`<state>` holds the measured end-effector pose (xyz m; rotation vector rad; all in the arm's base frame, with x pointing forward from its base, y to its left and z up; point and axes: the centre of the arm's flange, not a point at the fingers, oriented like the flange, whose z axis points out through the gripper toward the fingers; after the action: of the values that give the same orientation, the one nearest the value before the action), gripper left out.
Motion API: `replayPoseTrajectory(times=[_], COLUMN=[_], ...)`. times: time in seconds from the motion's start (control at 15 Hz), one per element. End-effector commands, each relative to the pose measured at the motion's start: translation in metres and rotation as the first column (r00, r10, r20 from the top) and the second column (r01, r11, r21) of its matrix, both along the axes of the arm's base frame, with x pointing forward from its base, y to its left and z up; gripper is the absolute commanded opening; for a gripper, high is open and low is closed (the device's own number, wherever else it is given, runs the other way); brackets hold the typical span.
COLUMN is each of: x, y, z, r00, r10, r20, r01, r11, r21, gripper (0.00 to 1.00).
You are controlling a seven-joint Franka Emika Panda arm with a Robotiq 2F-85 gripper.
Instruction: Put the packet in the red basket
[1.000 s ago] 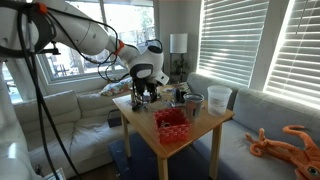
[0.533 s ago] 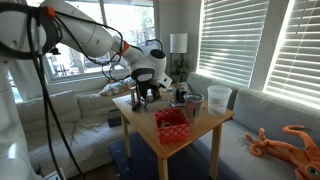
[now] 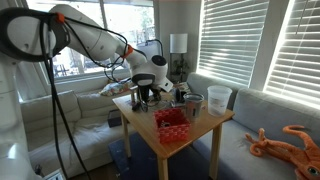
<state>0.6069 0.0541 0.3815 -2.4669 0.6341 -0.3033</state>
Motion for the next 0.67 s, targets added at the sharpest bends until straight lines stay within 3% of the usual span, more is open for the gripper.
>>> replayPoseTrajectory(times=[0.0, 0.07, 0.13, 0.47, 0.53, 0.6], x=[0.0070, 0.0074, 0.0077, 0.0098, 0.0104, 0.0117], y=[0.0056, 0.0062, 0.0070, 0.0089, 0.0091, 0.0091], z=[-0.0063, -0.0075, -0.0084, -0.0093, -0.0099, -0.0112], r00=[1.000, 1.000, 0.999, 0.999, 0.999, 0.999], r10=[0.005, 0.005, 0.006, 0.011, 0.012, 0.014], r20=[0.030, 0.030, 0.033, 0.043, 0.048, 0.050], r01=[-0.006, -0.006, -0.008, -0.012, -0.013, -0.016], r11=[0.999, 0.999, 0.999, 0.999, 0.999, 0.999], r21=[0.032, 0.036, 0.037, 0.036, 0.034, 0.032], gripper=[0.26, 0.29, 0.26, 0.05, 0.07, 0.18])
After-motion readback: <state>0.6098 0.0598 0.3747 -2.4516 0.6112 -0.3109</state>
